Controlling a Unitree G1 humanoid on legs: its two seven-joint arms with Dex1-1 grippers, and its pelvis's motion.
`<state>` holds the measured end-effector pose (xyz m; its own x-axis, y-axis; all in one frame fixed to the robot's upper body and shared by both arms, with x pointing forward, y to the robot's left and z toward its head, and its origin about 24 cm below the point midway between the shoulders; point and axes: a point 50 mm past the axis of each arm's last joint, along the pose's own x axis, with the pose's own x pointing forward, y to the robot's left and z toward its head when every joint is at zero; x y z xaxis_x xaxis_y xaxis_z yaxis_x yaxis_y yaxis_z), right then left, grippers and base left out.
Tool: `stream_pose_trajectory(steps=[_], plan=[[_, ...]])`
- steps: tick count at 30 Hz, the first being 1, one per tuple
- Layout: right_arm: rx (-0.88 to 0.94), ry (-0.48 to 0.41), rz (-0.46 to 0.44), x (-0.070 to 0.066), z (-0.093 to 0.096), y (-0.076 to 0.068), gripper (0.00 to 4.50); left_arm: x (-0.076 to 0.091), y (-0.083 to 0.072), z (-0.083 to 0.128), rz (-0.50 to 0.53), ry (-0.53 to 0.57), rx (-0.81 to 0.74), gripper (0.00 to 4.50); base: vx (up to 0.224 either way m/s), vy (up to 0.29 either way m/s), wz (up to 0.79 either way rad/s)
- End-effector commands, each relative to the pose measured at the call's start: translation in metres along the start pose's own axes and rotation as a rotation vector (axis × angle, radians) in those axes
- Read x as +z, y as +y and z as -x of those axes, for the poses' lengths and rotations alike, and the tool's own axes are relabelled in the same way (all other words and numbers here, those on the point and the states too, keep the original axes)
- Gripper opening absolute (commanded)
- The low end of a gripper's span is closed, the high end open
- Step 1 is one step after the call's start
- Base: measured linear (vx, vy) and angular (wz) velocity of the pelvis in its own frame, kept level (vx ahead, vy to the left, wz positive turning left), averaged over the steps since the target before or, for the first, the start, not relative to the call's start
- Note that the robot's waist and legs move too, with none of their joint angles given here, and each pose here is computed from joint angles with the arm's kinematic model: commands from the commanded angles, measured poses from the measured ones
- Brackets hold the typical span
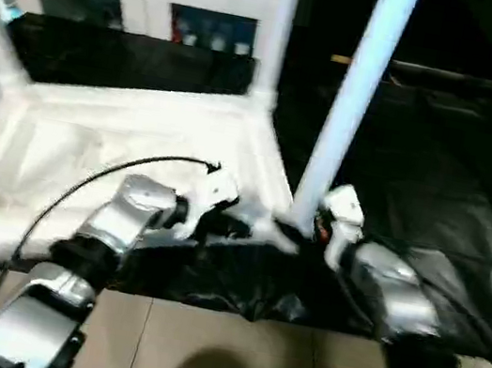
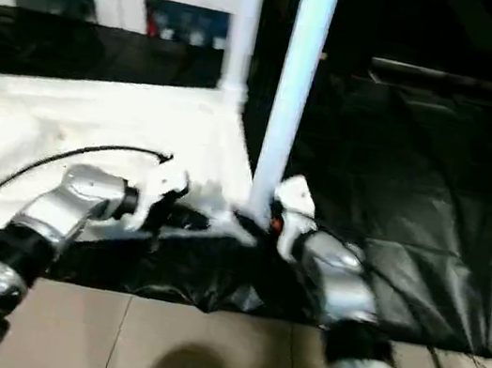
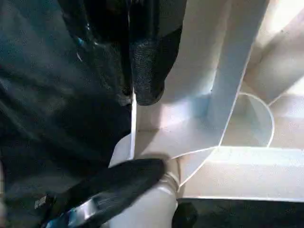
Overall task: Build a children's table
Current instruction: Rotate leg to tighten
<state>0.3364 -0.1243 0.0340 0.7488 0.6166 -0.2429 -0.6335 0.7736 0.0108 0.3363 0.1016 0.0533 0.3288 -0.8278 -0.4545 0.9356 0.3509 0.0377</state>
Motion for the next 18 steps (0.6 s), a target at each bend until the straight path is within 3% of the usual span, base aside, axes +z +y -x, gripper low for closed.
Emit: stream_pose_trajectory(steps=[1, 3, 7, 9, 10, 15, 18], plan=[[-0.135, -0.002, -0.077, -0.001, -0.014, 0.007, 2.66, 0.027, -0.009, -0.02, -0.034, -0.081, -0.012, 0.0, 0.0, 0.0, 0.0], [-0.233, -0.003, -0.143, 0.0, -0.022, 0.009, 2.66, 0.033, -0.01, -0.027, -0.017, -0.103, 0.042, 0.0, 0.0, 0.0, 0.0], [-0.222, -0.029, -0.149, 0.004, -0.031, 0.021, 2.66, 0.038, -0.013, -0.034, 0.003, -0.126, 0.08, 0.0, 0.0, 0.0, 0.0], [-0.2, -0.048, -0.161, 0.005, -0.033, 0.024, 3.36, 0.038, -0.015, -0.035, 0.0, -0.129, 0.077, 0.0, 0.0, 0.0, 0.0], [-0.194, -0.054, -0.165, 0.005, -0.033, 0.025, 3.36, 0.038, -0.015, -0.035, -0.001, -0.13, 0.076, 0.0, 0.0, 0.0, 0.0], [-0.187, -0.062, -0.156, 0.006, -0.031, 0.022, 3.82, 0.036, -0.019, -0.033, -0.012, -0.136, 0.033, 0.0, 0.0, 0.0, 0.0], [-0.185, -0.064, -0.092, 0.009, -0.024, 0.012, 3.97, 0.03, -0.018, -0.027, -0.022, -0.117, 0.004, 0.0, 0.0, 0.0, 0.0]])
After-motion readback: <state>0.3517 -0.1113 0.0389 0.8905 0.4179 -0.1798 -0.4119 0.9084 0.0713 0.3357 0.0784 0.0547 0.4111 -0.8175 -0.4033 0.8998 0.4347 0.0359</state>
